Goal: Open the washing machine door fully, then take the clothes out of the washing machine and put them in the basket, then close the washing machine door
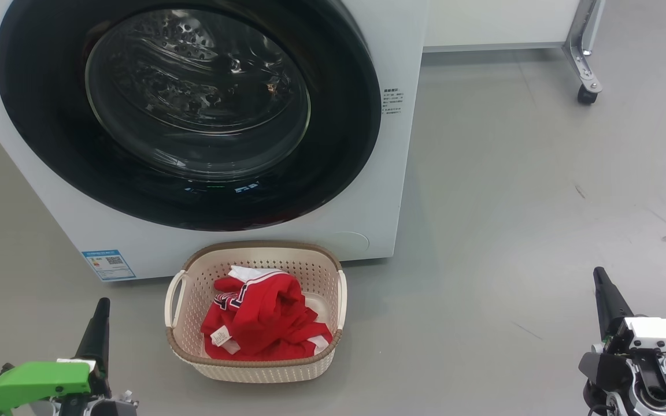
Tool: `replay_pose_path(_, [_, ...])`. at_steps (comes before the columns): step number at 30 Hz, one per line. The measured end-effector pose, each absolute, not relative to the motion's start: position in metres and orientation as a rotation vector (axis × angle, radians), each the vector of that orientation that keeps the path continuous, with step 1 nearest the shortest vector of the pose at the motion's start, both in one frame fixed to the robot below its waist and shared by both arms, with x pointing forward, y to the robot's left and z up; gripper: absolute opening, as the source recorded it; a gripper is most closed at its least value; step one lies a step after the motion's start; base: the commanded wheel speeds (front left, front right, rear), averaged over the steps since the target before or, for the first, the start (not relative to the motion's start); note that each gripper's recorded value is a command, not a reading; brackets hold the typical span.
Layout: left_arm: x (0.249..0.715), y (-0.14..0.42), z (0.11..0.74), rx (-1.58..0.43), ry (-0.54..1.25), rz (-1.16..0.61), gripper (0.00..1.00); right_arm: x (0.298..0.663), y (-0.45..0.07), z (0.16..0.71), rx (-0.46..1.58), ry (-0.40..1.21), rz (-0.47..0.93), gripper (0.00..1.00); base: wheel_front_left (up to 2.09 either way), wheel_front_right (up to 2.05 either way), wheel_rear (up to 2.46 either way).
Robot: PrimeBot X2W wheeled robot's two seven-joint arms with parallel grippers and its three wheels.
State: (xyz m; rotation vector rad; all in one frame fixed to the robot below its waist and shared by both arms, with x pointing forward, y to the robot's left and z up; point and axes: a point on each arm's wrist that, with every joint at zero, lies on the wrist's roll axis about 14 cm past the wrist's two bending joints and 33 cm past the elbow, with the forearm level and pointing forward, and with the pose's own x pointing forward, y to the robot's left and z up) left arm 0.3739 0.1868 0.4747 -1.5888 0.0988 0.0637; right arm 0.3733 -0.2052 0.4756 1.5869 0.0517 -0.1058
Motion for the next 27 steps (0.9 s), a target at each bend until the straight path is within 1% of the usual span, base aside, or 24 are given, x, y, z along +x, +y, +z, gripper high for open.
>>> replay_pose_path(27, [0.374, 0.1876, 0.4749, -1.59, 0.096, 0.065, 0.0, 0.3733, -0.2048, 0.4756, 1.588, 0.056, -0.102, 0.0, 0.0, 0.0, 0.0])
